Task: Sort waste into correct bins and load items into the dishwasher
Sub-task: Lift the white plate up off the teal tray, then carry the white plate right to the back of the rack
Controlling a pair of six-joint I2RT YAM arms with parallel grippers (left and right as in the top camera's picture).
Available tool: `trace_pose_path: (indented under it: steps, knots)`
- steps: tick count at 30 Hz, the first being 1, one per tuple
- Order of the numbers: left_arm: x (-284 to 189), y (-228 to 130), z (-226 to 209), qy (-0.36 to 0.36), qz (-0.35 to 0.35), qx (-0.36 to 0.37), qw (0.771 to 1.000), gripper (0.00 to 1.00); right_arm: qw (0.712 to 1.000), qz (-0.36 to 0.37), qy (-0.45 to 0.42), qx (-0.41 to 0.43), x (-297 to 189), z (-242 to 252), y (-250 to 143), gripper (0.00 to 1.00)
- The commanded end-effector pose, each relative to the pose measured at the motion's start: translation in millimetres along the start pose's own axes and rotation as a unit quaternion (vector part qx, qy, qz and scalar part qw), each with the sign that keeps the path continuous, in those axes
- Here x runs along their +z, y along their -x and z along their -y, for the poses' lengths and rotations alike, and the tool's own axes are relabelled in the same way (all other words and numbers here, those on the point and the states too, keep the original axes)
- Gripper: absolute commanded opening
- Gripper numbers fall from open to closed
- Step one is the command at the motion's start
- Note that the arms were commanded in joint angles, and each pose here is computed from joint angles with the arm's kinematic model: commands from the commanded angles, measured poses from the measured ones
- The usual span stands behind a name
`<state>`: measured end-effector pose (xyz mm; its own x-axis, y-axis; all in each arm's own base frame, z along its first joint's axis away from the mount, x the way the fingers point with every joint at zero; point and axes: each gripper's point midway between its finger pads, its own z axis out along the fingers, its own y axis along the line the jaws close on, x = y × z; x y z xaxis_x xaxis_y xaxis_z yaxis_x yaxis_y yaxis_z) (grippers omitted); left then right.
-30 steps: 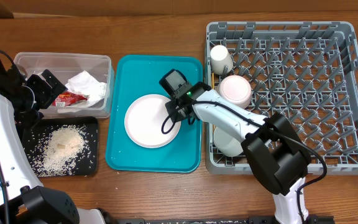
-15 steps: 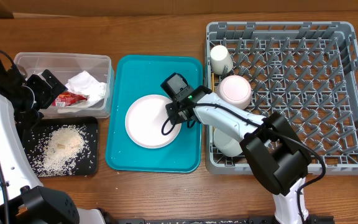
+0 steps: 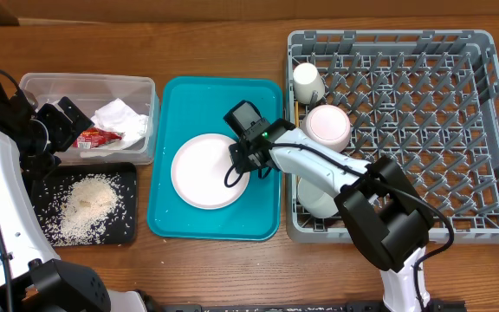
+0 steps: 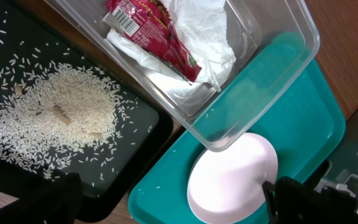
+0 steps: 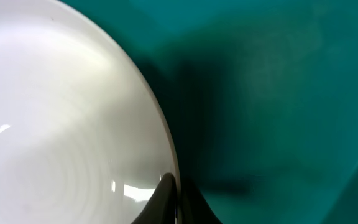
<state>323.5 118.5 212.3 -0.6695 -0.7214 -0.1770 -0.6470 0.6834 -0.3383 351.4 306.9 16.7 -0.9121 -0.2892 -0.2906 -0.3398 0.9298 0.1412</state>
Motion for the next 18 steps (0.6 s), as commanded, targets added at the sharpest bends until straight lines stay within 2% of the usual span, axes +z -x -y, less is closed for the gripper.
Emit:
trace_pose_path:
  steps: [1, 3, 5, 7, 8, 9, 10, 14, 18]
  knots:
    - [-7.8, 4.9, 2.2, -0.003, 0.014, -0.003, 1.0, 1.0, 0.997, 0.071, 0.01, -0.003, -59.8, -12.7, 42.0, 0.04]
    - [-7.8, 4.9, 2.1, -0.003, 0.014, -0.003, 1.0, 1.0, 0.989, 0.143, -0.04, 0.006, -118.9, 1.8, 69.7, 0.04]
    - [-7.8, 4.9, 2.1, -0.003, 0.014, -0.003, 1.0, 1.0, 0.978, 0.185, -0.095, 0.016, -152.4, 21.8, 79.0, 0.04]
    - [-7.8, 4.9, 2.1, -0.003, 0.014, -0.003, 1.0, 1.0, 0.949, 0.243, -0.198, 0.038, -203.2, 59.8, 84.9, 0.04]
    - [-7.8, 4.9, 2.1, -0.003, 0.014, -0.003, 1.0, 1.0, 0.918, 0.278, -0.278, 0.054, -242.0, 87.6, 82.6, 0.04]
    - [-7.8, 4.9, 2.1, -0.003, 0.014, -0.003, 1.0, 1.0, 0.903, 0.29, -0.311, 0.06, -257.9, 98.4, 80.0, 0.04]
    - [-7.8, 4.9, 2.1, -0.003, 0.014, -0.003, 1.0, 1.0, 0.872, 0.306, -0.376, 0.07, -288.7, 118.5, 72.1, 0.04]
    - [-7.8, 4.9, 2.1, -0.003, 0.014, -0.003, 1.0, 1.0, 0.806, 0.303, -0.504, 0.063, -331.4, 149.0, 52.0, 0.04]
    - [-7.8, 4.9, 2.1, -0.003, 0.014, -0.003, 1.0, 1.0, 0.786, 0.293, -0.54, 0.071, -341.1, 165.6, 44.9, 0.04]
